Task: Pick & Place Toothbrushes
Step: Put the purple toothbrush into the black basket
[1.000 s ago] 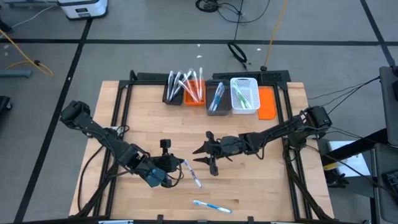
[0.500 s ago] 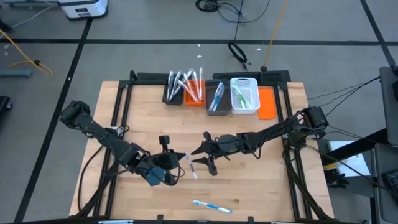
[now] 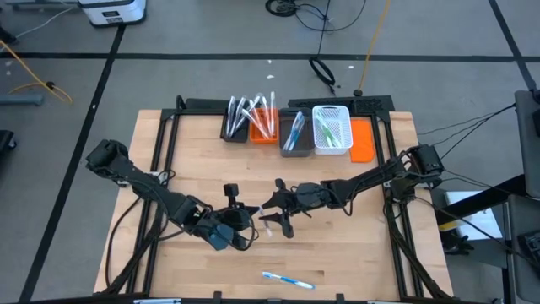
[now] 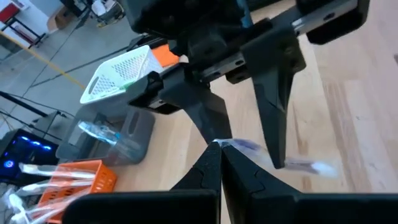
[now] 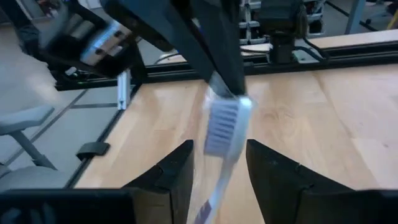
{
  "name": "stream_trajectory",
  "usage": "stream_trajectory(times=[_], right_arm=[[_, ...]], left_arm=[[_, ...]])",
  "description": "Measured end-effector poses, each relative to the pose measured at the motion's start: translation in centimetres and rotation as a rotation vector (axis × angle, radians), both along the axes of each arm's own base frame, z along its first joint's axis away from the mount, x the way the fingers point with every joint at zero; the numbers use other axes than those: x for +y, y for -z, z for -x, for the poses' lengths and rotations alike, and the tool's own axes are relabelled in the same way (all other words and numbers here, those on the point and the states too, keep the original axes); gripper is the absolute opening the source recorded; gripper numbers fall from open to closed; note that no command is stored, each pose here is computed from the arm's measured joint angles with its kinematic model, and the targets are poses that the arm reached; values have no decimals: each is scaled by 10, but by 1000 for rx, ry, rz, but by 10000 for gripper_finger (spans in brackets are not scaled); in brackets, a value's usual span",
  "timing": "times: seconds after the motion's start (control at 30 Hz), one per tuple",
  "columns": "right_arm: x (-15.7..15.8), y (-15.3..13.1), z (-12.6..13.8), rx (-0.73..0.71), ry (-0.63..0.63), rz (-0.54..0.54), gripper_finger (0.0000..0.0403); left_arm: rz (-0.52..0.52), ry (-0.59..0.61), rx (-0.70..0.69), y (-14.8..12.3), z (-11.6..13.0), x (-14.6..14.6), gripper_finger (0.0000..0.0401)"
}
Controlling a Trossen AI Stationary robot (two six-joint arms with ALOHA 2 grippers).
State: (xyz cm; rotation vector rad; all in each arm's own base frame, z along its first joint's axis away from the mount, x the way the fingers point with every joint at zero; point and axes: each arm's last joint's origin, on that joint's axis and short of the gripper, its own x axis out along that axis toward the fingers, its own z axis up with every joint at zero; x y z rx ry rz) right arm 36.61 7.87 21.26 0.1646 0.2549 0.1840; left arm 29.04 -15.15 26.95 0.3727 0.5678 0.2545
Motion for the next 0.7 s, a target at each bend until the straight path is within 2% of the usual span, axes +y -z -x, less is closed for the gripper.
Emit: stream_trajectory(times=[0.13, 0.3, 0.33, 0.7], right_arm=[[-1, 2, 0, 12, 9, 19, 115], [-1, 2, 0, 10, 16, 40, 21], [-1, 2, 0, 7, 13, 51, 14], [-1, 2, 0, 12, 12, 59, 9]], left_arm=[[0, -3, 1, 0, 1, 0, 0], [1, -2, 1, 0, 1, 0, 0], [0, -2, 2, 0, 1, 0, 0], [20, -10, -4, 0, 1, 0, 20]])
